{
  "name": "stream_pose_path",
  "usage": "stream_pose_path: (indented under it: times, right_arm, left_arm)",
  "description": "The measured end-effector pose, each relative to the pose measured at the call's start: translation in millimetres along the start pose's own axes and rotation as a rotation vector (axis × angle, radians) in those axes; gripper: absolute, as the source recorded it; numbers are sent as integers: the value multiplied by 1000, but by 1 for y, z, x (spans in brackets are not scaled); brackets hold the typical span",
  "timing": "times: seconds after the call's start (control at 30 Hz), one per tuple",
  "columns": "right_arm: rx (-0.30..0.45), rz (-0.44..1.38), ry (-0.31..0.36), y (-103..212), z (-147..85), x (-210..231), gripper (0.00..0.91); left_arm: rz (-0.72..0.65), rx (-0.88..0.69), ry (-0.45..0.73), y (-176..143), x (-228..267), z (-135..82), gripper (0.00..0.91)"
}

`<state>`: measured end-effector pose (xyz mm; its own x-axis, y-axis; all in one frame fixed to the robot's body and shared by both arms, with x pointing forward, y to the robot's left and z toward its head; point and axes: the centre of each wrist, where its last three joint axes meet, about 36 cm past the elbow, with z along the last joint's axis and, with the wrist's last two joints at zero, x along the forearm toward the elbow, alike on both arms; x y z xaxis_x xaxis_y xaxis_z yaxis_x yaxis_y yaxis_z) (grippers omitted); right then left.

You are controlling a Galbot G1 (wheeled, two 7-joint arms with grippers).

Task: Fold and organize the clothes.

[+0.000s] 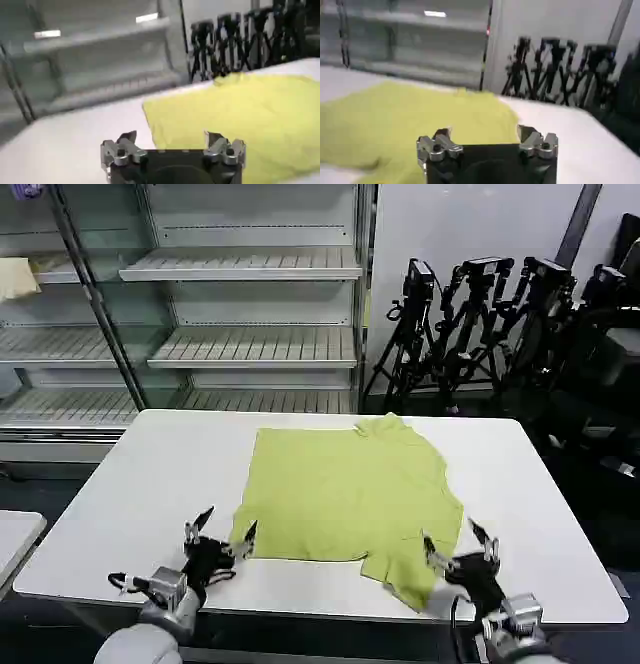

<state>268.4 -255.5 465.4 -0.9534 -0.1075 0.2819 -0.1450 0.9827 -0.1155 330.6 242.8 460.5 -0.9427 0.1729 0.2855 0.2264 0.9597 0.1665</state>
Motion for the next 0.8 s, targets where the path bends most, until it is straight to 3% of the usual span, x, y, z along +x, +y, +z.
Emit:
stream_pose_path:
  times: [0.23,0.67,0.7,0.73,0.77,0.8]
  right_arm:
    - [-28,-1,71,12,7,16,907]
    - [-45,-3,153,26,13,22,907]
    - [-45,-4,159,27,14,22,705]
    - [-45,-6,166,27,15,22,584]
    - [-46,-9,174,28,15,22,222]
    - [-48,-11,180,28,16,22,81]
  left_arm:
    - [12,52,111,0,16,9,907]
    - [17,109,191,13,11,16,907]
    - [19,111,193,14,12,16,907]
    - [20,112,196,14,12,16,846]
    - [21,112,198,15,12,16,333]
    - [22,110,201,15,11,16,121]
